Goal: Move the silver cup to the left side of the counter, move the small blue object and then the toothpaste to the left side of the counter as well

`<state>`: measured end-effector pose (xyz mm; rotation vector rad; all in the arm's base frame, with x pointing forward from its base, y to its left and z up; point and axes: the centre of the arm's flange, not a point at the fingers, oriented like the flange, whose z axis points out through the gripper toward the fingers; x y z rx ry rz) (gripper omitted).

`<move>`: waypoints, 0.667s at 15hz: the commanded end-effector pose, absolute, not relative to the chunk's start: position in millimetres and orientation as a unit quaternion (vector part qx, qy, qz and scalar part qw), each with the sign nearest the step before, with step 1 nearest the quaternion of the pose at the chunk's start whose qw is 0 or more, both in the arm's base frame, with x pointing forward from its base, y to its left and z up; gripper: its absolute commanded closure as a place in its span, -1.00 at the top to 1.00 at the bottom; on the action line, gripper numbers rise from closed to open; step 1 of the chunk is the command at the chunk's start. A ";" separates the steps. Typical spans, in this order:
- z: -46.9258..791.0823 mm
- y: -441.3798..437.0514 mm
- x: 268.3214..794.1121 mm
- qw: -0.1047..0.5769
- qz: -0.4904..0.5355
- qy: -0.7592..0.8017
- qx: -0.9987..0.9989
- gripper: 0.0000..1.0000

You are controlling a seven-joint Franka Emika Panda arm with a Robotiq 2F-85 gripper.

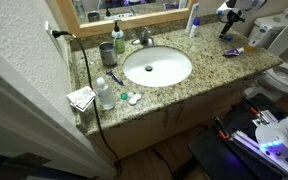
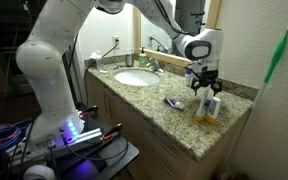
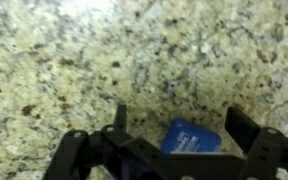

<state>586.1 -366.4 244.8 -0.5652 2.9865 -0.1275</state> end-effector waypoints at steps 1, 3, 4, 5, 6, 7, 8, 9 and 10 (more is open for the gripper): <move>232.3 -412.6 542.5 0.107 -0.047 0.988 -0.102 1.00; 237.2 -413.7 551.6 0.082 -0.048 0.989 -0.114 1.00; 235.9 -421.2 545.1 0.085 -0.049 0.990 -0.104 1.00; 235.4 -423.3 543.3 0.086 -0.048 0.990 -0.101 1.00; 234.5 -422.7 547.0 0.086 -0.044 0.990 -0.101 1.00; 233.8 -421.9 548.6 0.083 -0.041 0.990 -0.102 1.00; 231.1 -421.6 551.3 0.078 -0.034 0.991 -0.106 1.00; 229.4 -421.2 552.2 0.075 -0.032 0.991 -0.104 1.00; 227.5 -421.0 552.6 0.071 -0.030 0.991 -0.105 0.50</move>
